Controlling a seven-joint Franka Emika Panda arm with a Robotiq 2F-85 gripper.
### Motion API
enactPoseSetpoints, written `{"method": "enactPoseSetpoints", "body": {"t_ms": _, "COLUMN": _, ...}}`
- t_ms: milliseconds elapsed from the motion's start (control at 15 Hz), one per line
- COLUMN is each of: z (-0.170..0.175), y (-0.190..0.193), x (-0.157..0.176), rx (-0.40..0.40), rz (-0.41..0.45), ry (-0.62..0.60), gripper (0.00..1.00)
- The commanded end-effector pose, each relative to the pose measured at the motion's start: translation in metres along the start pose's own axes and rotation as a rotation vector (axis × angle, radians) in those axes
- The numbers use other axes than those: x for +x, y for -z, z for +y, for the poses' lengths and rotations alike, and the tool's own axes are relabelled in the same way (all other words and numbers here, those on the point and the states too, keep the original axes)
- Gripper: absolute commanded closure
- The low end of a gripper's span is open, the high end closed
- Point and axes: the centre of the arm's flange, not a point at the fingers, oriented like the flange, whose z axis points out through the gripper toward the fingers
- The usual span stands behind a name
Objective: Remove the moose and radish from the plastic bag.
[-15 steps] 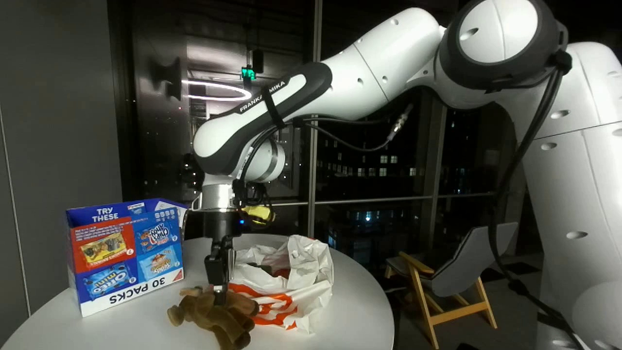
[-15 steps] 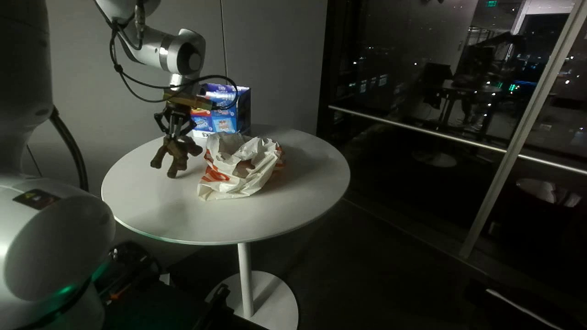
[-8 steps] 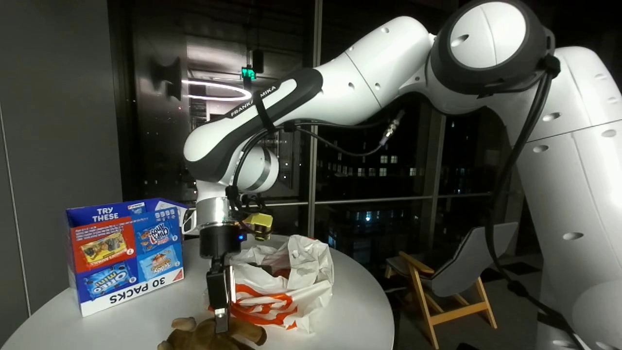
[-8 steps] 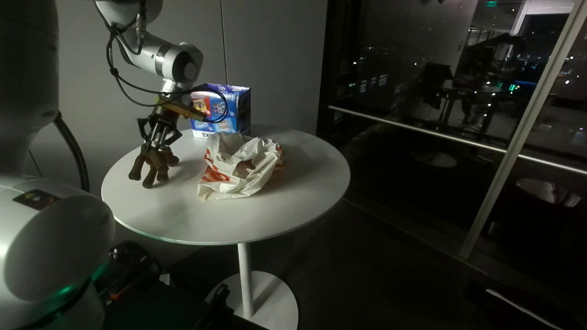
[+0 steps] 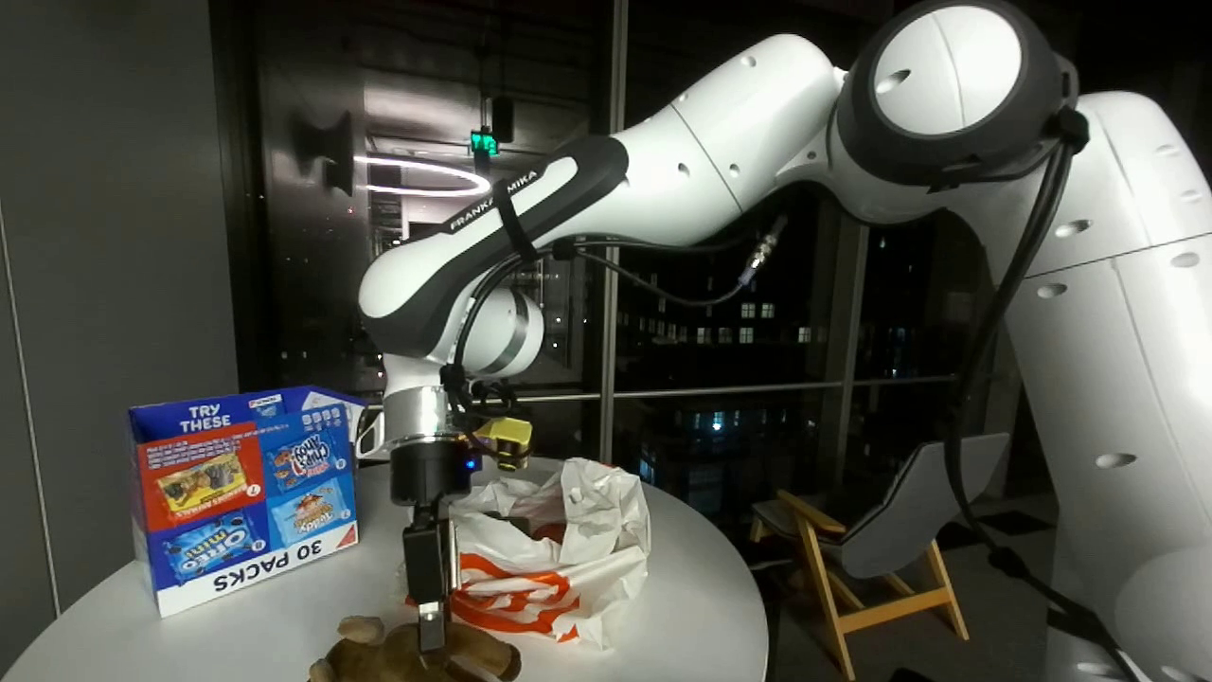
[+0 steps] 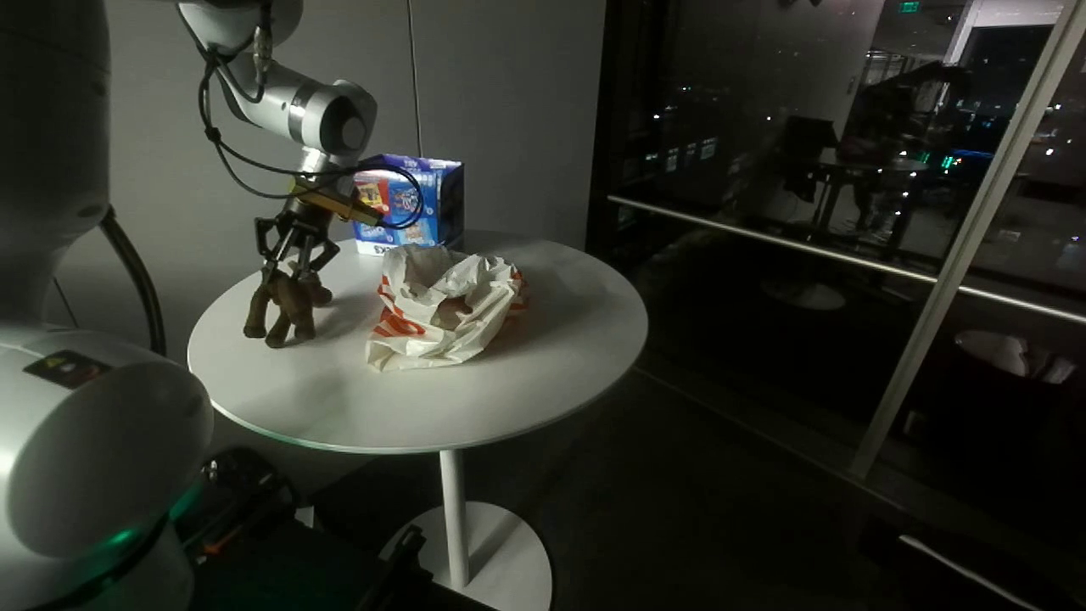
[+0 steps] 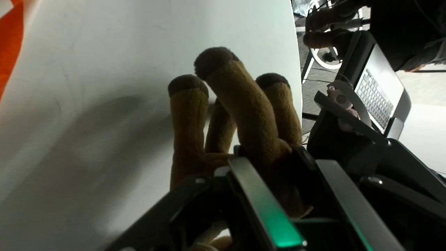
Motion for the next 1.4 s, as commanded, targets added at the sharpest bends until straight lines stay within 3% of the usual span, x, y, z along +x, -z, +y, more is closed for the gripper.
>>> {"method": "enactPoseSetpoints", "body": {"t_ms": 0, "z": -0.005, "y": 0.014, "x": 0.006, "rx": -0.033, "rz": 0.036, "ry": 0.014, "gripper": 0.32}}
{"method": "enactPoseSetpoints", "body": {"t_ms": 267, "z": -0.021, "y": 0.082, "x": 0.015, "rx": -0.140, "rz": 0.226, "ry": 0.026, "gripper": 0.01}}
{"method": "enactPoseSetpoints", "body": {"t_ms": 467, "z": -0.017, "y": 0.132, "x": 0.017, "rx": -0.271, "rz": 0.343, "ry": 0.022, "gripper": 0.00}}
{"method": "enactPoseSetpoints", "body": {"t_ms": 733, "z": 0.013, "y": 0.176, "x": -0.003, "rx": -0.392, "rz": 0.519, "ry": -0.085, "gripper": 0.00}}
{"method": "enactPoseSetpoints", "body": {"t_ms": 1067, "z": 0.065, "y": 0.199, "x": -0.040, "rx": -0.533, "rz": 0.670, "ry": -0.279, "gripper": 0.00}}
{"method": "enactPoseSetpoints", "body": {"t_ms": 1333, "z": 0.085, "y": 0.193, "x": -0.065, "rx": -0.617, "rz": 0.712, "ry": -0.482, "gripper": 0.00}}
